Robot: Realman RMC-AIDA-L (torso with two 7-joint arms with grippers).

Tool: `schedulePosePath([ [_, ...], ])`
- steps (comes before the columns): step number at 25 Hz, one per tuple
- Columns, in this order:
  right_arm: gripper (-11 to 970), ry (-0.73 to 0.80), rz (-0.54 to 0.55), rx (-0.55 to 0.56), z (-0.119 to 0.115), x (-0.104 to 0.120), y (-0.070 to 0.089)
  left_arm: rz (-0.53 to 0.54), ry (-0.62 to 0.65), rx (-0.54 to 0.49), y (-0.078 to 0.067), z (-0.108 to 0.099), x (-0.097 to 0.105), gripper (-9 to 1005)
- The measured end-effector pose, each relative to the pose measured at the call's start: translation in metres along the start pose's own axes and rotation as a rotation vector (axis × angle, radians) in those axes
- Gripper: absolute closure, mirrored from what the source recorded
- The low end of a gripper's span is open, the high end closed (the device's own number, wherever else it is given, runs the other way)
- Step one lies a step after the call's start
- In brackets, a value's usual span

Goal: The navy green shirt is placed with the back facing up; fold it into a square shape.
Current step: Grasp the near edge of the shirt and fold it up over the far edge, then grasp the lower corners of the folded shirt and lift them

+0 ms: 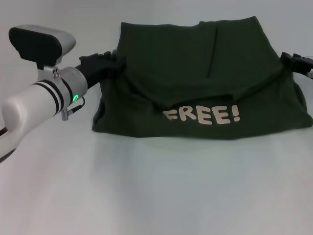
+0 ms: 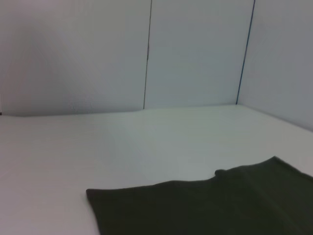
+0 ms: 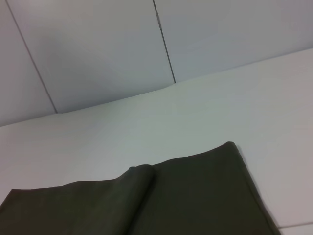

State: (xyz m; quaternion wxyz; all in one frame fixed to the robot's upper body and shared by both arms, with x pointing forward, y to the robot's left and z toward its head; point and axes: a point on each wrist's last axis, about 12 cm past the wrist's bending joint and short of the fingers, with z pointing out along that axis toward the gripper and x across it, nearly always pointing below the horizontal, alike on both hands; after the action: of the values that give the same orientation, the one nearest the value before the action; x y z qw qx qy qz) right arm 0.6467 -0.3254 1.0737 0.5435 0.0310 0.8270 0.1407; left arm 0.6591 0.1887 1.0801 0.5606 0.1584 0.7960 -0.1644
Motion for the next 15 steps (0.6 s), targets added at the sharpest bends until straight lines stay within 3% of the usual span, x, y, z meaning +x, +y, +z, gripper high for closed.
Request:
schedulePosePath([
  [4, 497, -0.005, 0.001, 0.0, -0.002, 0.0, -0.002, -0.019, 0.002, -0.017, 0.005, -0.003, 0.004, 604],
  [8, 443, -0.023, 0.006, -0.02, -0.006, -0.004, -0.006, -0.07, -0.024, -0.03, 0.016, -0.011, 0.004, 443],
  [12, 389, -0.044, 0.05, -0.064, -0.016, -0.005, -0.013, -0.156, -0.119, 0.062, 0.028, -0.037, 0.006, 292],
  [15, 349, -0.071, 0.09, -0.136, -0.031, -0.003, -0.019, -0.147, -0.151, 0.141, 0.029, -0.053, 0.009, 293],
])
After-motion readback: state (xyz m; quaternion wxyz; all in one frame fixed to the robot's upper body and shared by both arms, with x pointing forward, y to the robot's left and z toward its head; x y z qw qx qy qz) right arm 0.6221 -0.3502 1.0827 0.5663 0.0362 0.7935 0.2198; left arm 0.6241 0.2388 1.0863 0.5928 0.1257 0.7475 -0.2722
